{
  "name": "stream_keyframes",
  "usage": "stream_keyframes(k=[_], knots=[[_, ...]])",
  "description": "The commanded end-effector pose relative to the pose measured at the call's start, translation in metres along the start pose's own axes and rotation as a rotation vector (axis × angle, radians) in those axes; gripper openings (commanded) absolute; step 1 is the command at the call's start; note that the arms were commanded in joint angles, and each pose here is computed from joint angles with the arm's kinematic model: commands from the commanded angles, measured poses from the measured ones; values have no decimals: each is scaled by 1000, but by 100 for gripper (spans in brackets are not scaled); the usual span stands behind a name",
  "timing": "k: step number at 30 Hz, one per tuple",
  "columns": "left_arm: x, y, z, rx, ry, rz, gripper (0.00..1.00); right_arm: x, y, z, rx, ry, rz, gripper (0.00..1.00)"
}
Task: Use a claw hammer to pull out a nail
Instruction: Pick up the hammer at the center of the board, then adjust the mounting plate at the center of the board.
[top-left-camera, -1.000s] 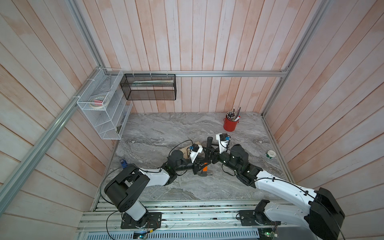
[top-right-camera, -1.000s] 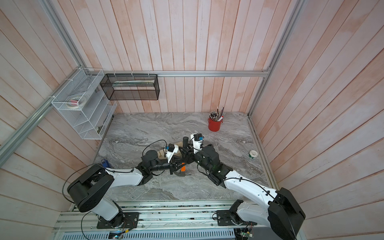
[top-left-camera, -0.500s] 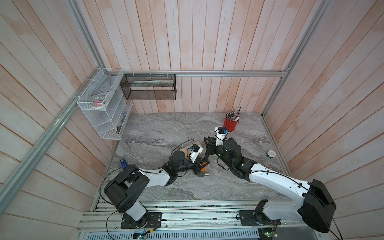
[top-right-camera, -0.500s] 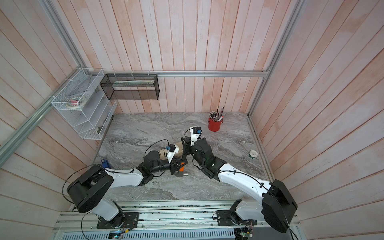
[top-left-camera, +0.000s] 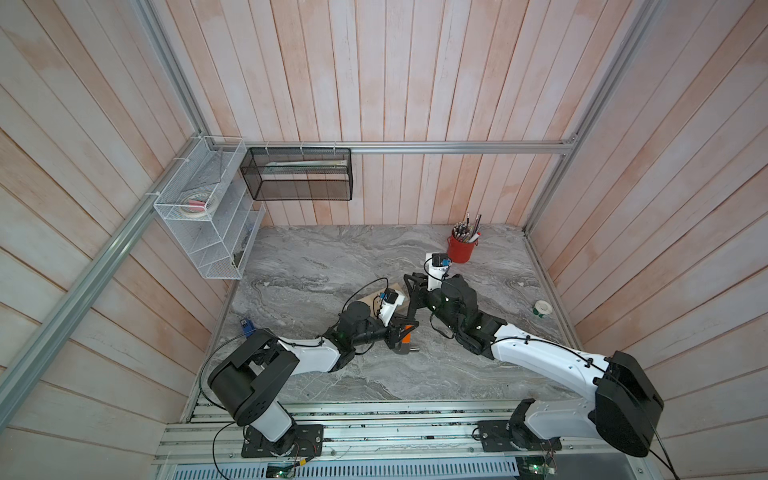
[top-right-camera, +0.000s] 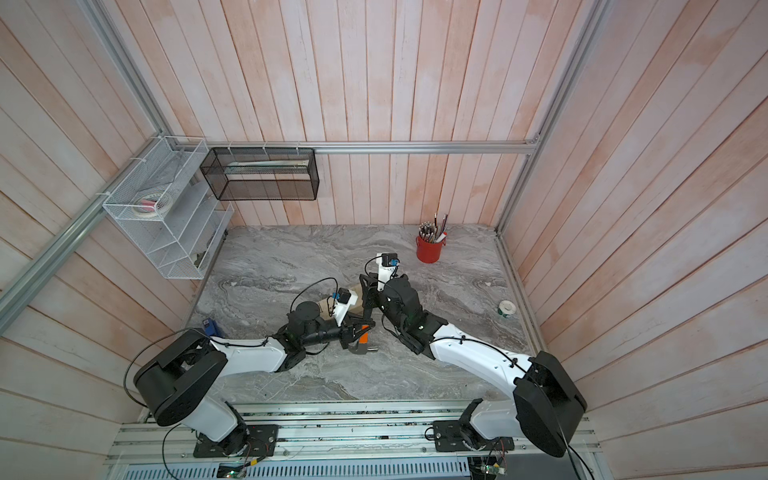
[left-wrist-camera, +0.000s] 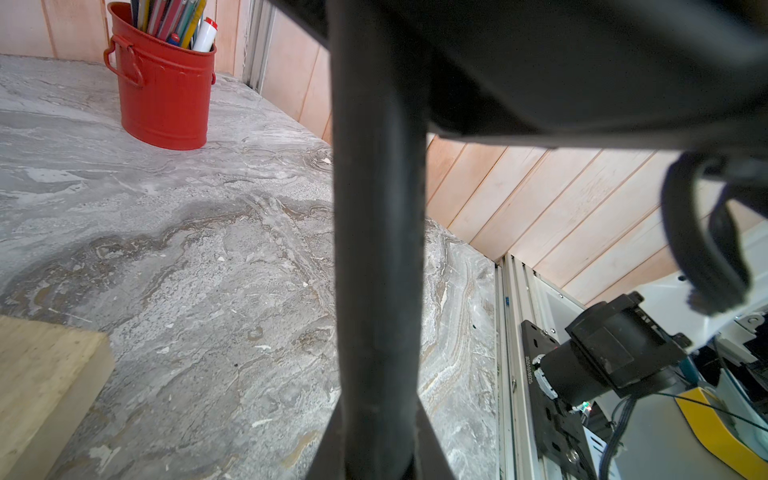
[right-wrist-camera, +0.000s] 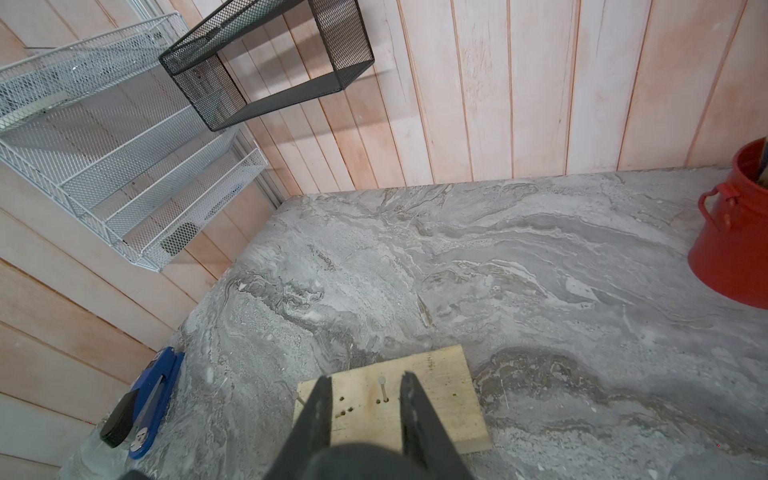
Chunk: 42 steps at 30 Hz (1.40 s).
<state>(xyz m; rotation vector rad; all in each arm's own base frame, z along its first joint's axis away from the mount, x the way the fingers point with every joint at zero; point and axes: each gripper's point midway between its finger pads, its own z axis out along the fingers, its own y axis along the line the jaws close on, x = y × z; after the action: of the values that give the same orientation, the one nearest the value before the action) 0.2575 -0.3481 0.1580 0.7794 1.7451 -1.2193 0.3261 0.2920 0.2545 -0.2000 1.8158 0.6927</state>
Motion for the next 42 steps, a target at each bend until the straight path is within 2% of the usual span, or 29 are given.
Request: stream_keyframes(k=[1,4,6,12,16,19,21,24,28,30,36,42], knots=[[-48,-19,-12,51,-172,87,18,-2,-3,-5,-1,-26,-113,0],[-45,-17,-15,54,-176,71,42,-7,7,-13,-60,-83,-201,0],[-44,-16,-17,54,-183,64,49,-8,13,-21,-112,-134,-245,0],[-41,-14,-22,58,-183,51,56,-17,18,-41,-166,-243,-325,0],[-44,-12,-34,45,-199,31,57,-22,23,-60,-206,-326,-411,0],[-53,1,-54,-12,-246,-18,60,-27,26,-70,-217,-372,-463,0],[-58,20,-72,-93,-281,-86,66,-29,27,-75,-223,-393,-490,0],[-56,50,-98,-231,-311,-182,66,-33,30,-82,-233,-422,-527,0],[-28,105,-133,-531,-282,-371,67,-41,28,-83,-208,-433,-526,0],[-14,123,-148,-613,-281,-462,66,-44,28,-84,-202,-433,-530,0],[20,150,-163,-662,-272,-649,52,-53,28,-82,-178,-440,-522,0],[37,167,-155,-660,-241,-728,50,-65,21,-78,-114,-442,-499,0]])
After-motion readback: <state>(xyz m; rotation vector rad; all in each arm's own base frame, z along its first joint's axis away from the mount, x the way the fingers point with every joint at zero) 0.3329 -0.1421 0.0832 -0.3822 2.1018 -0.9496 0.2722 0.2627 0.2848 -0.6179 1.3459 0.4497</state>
